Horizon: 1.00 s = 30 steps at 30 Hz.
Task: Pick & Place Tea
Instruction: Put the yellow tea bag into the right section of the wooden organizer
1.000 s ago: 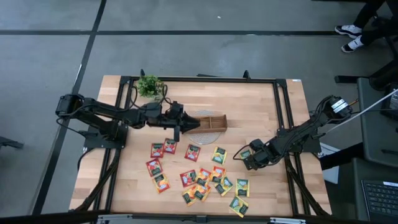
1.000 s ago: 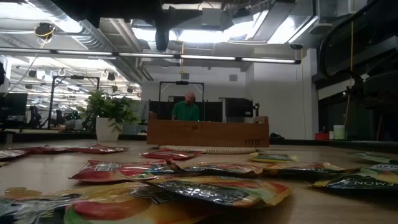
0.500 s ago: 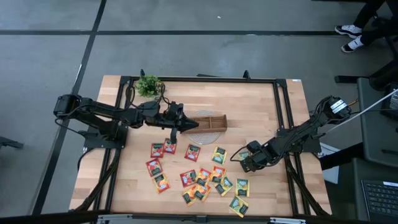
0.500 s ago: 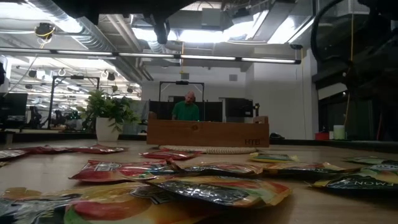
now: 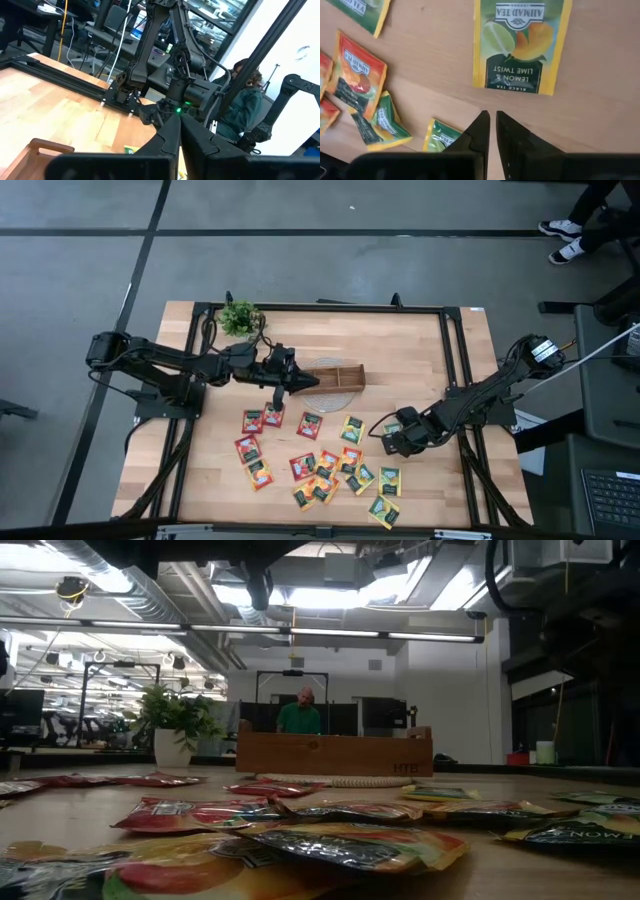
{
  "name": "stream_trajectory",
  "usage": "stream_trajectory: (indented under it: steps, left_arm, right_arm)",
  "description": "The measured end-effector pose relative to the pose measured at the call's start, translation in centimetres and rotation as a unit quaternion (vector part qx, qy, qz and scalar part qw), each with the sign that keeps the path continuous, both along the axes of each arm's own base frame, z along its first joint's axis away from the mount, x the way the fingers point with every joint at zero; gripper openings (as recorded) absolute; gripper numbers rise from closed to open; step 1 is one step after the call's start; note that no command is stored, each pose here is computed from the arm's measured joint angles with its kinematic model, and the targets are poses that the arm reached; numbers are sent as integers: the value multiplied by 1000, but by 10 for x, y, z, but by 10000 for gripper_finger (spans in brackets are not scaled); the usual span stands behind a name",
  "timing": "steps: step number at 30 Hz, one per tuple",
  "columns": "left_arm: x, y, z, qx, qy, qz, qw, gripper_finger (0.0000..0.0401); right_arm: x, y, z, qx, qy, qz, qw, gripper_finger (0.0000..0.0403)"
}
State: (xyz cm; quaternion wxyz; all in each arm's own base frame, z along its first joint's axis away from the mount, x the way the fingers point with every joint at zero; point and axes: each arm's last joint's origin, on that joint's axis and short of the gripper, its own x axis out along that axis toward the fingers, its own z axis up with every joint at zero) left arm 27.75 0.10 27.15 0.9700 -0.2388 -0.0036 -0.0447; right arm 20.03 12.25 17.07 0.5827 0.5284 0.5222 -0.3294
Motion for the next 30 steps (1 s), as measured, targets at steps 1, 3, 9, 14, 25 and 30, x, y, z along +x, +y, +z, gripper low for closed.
stream_trajectory:
  steps: [1,3,9,14,25,30]
  left_arm:
    - [0,0,0,0,0,0,1000,7]
    - [0,0,0,0,0,0,1000,6]
    - [0,0,0,0,0,0,1000,10]
    - [0,0,0,0,0,0,1000,12]
    - [0,1,0,-8,-1,1,1000,7]
    - [0,6,0,-16,-1,11,1000,7]
  right_arm:
    - [0,0,0,1,1,-3,1000,42]
    - [0,0,0,4,3,-9,1000,60]
    - [-3,-2,-1,6,28,-59,998,157]
    - [-10,-6,-5,-11,82,-127,988,242]
    - [0,2,-29,-2,118,-149,982,262]
    - [1,3,-36,-12,132,-155,979,248]
